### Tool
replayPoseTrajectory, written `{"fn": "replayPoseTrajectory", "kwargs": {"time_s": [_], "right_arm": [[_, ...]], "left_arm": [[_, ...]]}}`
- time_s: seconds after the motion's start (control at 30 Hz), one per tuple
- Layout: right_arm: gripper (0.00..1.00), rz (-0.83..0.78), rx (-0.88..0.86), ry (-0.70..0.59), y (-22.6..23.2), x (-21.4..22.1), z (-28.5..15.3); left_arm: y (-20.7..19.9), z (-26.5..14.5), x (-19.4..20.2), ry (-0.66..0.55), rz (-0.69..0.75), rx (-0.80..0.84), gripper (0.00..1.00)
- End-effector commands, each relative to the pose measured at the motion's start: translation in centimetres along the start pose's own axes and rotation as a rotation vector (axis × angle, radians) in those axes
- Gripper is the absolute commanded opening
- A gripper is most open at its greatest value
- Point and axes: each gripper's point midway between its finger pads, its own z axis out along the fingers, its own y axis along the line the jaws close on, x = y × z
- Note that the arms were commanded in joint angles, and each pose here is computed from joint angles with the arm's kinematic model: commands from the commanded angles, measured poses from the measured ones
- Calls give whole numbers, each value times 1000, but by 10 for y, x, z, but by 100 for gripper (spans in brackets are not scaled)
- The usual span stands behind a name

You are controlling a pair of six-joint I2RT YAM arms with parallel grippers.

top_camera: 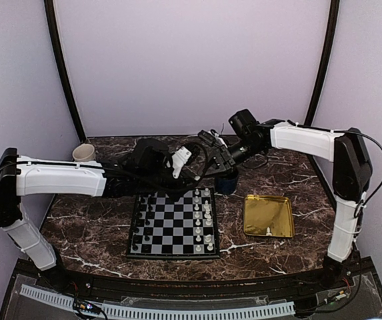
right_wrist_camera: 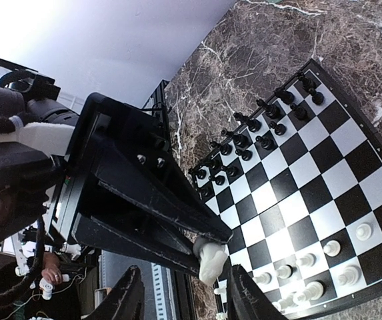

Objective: Set up the chess pieces on the board
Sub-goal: Pass from the left arm to the right

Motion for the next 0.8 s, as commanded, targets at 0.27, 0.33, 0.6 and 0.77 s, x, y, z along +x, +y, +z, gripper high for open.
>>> {"fn": "replayPoseTrajectory", "kwargs": {"time_s": [0.27,0.33,0.6,0.77], "right_arm": [[27,41,-59,-6,-4,-5,10],[21,42,-63,-6,-5,-4,11],[19,43,-52,-1,-8,-3,14],[26,37,-31,22,-10,2,20]], "left_arm": [[-8,-11,-18,-61,31,9,11],[-7,-11,-17,-57,30,7,11],[-5,-10,-13,-51,33,-14,13],[0,-11,-14,-58,31,-39,13]]}}
